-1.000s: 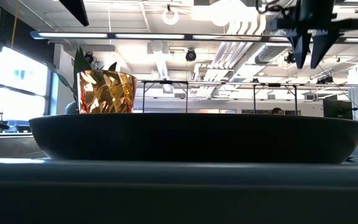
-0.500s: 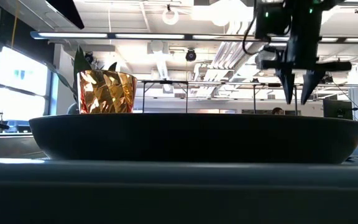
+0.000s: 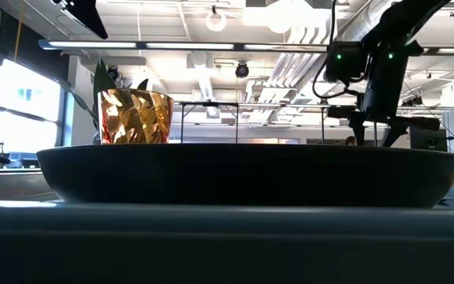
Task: Pick and place plate/cup/fork/spoon on tray
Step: Put the yellow spoon on the blue tray to the left of the yellow fork
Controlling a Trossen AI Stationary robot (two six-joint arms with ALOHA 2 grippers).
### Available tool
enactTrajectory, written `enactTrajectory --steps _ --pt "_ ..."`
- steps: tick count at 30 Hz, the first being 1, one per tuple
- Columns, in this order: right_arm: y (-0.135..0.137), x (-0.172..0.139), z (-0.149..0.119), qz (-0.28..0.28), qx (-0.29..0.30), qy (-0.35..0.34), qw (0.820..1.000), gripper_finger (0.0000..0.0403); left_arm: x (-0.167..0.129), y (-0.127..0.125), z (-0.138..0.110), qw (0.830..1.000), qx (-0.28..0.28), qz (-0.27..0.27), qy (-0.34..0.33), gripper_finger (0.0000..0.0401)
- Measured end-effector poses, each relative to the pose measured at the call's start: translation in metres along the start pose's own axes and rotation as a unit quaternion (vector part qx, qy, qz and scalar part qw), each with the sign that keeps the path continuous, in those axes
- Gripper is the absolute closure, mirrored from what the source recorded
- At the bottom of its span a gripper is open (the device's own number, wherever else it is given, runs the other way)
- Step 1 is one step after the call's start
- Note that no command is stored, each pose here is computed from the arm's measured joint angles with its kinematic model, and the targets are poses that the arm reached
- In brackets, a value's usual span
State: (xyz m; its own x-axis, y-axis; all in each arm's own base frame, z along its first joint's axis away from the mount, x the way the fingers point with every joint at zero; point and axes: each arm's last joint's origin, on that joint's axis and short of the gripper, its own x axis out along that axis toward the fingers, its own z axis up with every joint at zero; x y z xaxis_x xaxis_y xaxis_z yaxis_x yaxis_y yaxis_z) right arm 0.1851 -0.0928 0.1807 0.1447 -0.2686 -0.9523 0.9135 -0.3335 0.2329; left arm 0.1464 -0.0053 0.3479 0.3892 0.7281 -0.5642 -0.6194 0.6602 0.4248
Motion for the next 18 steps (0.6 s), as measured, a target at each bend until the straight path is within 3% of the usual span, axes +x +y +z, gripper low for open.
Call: enactTrajectory --steps 12,18 --pt "-0.001 0.015 0.018 -0.002 0.038 -0.009 0.999 0.0272 0.006 0.006 0.002 1.000 -0.010 0.020 0.013 0.0327" --pt "-0.001 0.030 0.021 -0.031 0.044 0.007 0.999 0.0272 0.008 0.007 0.002 0.999 -0.014 0.026 0.016 0.0327"
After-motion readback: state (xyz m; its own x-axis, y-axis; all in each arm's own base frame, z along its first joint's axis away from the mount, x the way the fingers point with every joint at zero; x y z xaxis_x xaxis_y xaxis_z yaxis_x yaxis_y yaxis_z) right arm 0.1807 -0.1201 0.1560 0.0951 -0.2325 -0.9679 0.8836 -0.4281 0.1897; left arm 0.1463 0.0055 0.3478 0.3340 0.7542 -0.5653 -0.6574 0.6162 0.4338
